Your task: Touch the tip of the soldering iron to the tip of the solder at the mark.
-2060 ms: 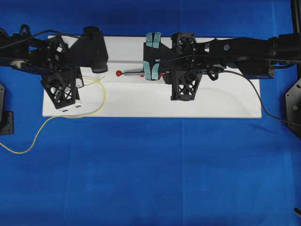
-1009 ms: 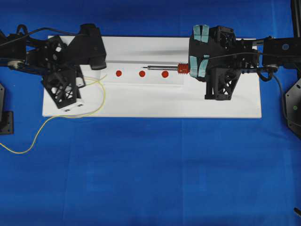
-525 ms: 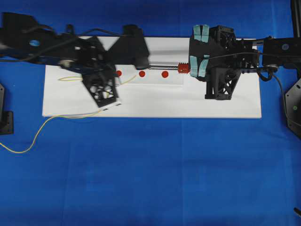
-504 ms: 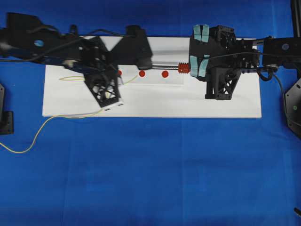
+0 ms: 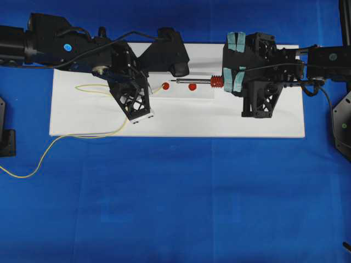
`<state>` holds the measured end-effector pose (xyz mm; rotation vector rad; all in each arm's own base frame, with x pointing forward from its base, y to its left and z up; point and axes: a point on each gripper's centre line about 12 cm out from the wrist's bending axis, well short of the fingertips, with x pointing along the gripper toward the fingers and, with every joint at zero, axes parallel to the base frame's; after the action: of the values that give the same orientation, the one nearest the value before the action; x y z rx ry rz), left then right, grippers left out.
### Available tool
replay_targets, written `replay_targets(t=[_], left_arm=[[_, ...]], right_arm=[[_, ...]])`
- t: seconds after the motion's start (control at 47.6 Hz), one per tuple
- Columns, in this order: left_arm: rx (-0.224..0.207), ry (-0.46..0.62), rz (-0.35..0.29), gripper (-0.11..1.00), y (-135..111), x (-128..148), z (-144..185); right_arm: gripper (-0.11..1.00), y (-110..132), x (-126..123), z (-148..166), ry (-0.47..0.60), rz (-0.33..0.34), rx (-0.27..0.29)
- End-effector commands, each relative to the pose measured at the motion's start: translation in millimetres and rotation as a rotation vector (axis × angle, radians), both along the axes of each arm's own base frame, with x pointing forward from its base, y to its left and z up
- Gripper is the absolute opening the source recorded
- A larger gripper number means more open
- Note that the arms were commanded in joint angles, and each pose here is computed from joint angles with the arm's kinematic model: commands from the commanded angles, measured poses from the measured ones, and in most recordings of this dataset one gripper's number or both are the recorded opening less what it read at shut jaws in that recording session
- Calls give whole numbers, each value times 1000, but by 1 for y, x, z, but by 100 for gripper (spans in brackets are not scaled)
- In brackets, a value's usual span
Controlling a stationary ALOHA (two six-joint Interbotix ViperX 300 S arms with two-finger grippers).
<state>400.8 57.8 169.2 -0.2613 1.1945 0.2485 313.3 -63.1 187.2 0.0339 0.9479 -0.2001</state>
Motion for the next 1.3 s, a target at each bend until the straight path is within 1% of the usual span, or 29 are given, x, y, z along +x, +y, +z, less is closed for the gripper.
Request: replay_targets(t=[0.0,0.294,0.441,0.799,1.282], left_arm=[[9,-37,-3,1,1,5,11],[9,-34,-4,1,1,6,10],[10,-36,-6,1,1,6,10],[9,-33,-12,1,-1,6,10],[8,-28,-18,1,-4,6,10]], right_arm=[[6,0,2,9,-35,1,-6],[6,-1,3,7,-31,0,-7],[6,-1,5,0,-9,1,-1],[6,-4,19,-19,33,0,9],[6,-8,26,-25,48,-7,10]])
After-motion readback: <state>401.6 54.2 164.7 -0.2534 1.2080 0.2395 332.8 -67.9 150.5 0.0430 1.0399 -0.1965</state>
